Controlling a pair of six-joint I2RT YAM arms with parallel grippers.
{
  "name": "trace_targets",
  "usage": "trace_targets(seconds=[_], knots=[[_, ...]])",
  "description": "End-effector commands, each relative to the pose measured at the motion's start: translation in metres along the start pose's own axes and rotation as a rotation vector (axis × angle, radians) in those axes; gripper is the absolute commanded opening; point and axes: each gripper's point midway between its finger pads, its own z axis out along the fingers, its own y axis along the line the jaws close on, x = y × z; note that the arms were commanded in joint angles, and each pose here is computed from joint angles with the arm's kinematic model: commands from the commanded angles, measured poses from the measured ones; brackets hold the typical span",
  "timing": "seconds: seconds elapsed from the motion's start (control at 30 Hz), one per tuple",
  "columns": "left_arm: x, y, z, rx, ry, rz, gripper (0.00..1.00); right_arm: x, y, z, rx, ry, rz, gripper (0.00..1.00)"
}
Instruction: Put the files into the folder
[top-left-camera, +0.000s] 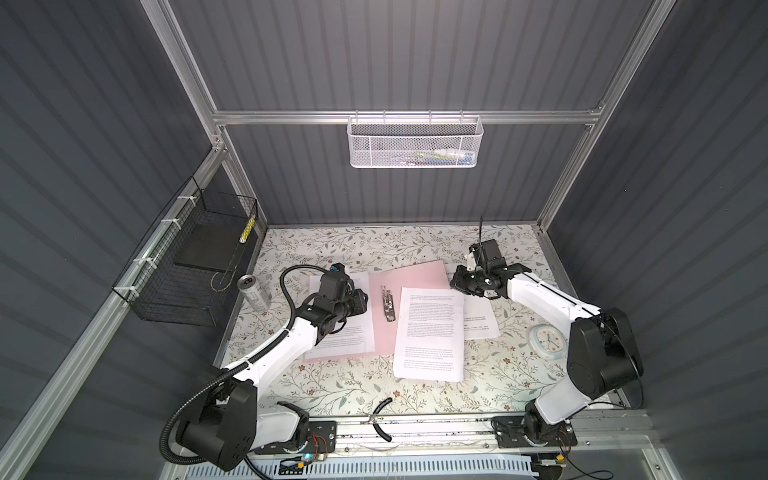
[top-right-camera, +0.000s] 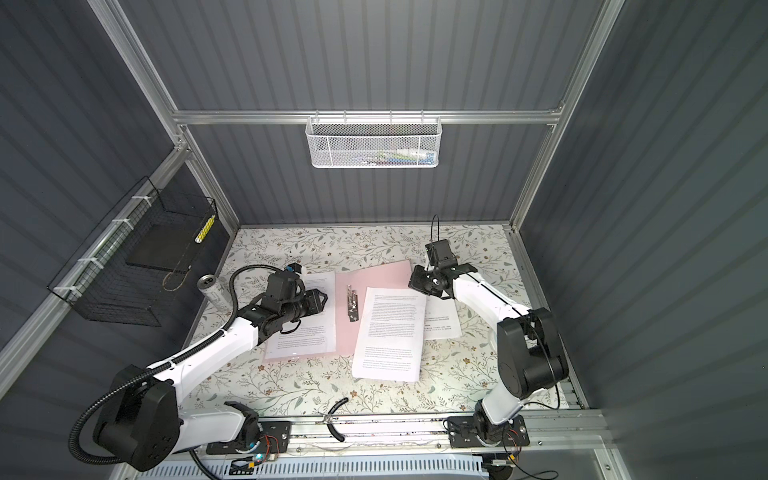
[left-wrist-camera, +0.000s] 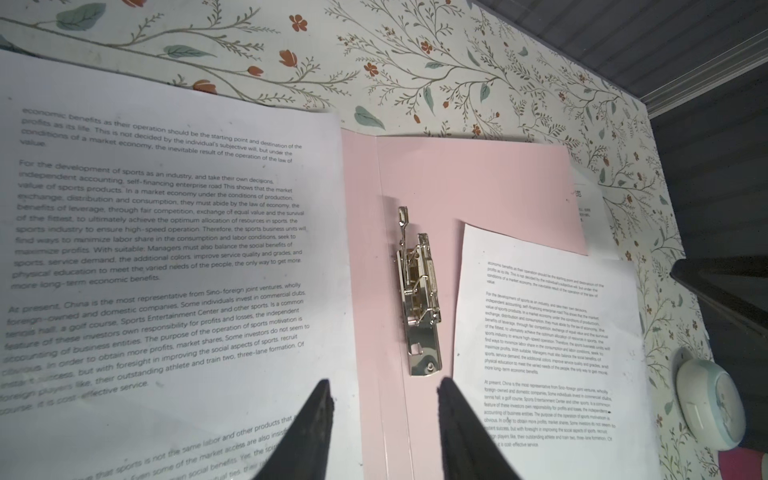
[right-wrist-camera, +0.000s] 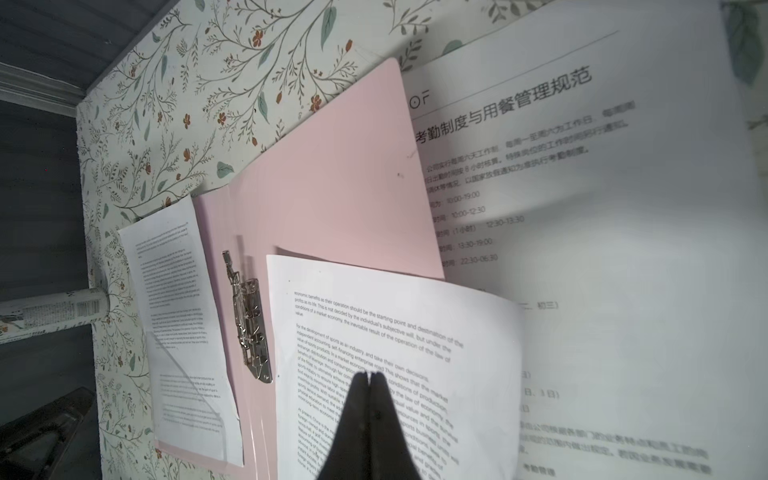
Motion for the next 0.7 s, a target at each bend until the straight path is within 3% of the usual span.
trace_targets(seconds=[0.0, 0.13, 0.2, 0.37, 0.67], knots=[[0.008, 0.003, 0.004, -0.004, 0.017, 0.008, 0.45, 0.011, -0.002, -0.002, -0.002, 0.020, -0.020, 0.03], [0.011, 0.004, 0.006, -0.004, 0.024, 0.003, 0.46, 0.023, -0.016, -0.018, 0.033, -0.015, -0.024, 0.38], [0.011, 0.003, 0.007, 0.000, 0.028, 0.005, 0.46, 0.028, -0.020, -0.027, 0.050, -0.017, -0.027, 0.46], [0.011, 0.002, 0.011, 0.006, 0.037, 0.011, 0.46, 0.049, -0.035, -0.040, 0.082, -0.004, -0.022, 0.48], [0.010, 0.000, 0.014, 0.014, 0.041, 0.012, 0.46, 0.076, -0.049, -0.028, 0.084, 0.050, 0.020, 0.49]])
